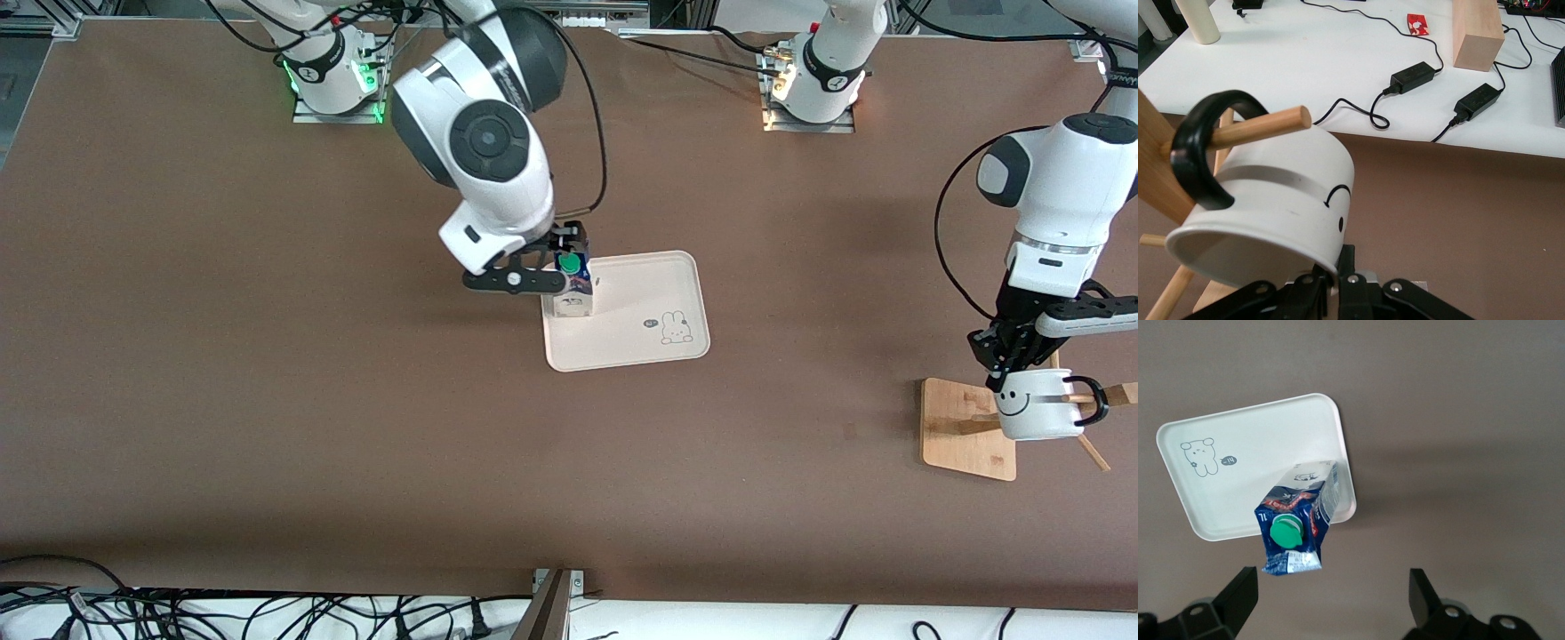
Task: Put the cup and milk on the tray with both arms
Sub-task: 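Open the right gripper and withdraw while the left gripper lifts the mug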
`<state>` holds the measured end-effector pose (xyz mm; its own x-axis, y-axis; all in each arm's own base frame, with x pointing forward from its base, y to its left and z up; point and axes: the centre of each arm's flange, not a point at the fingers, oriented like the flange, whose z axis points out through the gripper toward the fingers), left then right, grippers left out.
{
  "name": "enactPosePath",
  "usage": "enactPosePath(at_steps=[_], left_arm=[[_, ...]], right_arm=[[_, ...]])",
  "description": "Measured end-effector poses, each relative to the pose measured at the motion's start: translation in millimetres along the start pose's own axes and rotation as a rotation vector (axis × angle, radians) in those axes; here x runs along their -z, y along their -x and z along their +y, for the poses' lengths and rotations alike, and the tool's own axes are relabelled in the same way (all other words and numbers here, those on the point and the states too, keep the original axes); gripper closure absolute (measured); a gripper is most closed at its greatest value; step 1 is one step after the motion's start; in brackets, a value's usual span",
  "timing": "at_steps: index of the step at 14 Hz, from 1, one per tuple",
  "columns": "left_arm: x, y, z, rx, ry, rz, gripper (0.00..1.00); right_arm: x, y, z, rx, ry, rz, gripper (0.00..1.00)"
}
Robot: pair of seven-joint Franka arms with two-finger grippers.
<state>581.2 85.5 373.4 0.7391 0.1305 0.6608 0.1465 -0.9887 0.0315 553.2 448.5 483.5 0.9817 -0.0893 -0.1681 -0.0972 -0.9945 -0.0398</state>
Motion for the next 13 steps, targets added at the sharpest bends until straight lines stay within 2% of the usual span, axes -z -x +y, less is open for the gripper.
enactPosePath(at_steps=[3, 5, 11, 13], left_arm=[[2.2, -2.2, 1.7, -0.009, 0.001, 0.006, 0.93], [4.3, -7.1, 7.3, -0.028, 0.005, 0.005, 0.93], [29.5, -31.6, 51.8, -0.099, 0.008, -0.075, 0.93], [41.4, -33.1, 66.6, -0.118, 0.0, -0.113, 0.93]], right_arm=[[73.8, -17.2, 74.7, -0.096, -0.066, -0.019, 0.0], [111.6, -28.6, 130.9, -0.115, -0.094, -0.023, 0.0], [142.7, -49.4, 224.4, -0.167, -0.099, -0.048, 0.0], [152.2, -54.0, 262.7, -0.161, -0.093, -0.039, 0.0]])
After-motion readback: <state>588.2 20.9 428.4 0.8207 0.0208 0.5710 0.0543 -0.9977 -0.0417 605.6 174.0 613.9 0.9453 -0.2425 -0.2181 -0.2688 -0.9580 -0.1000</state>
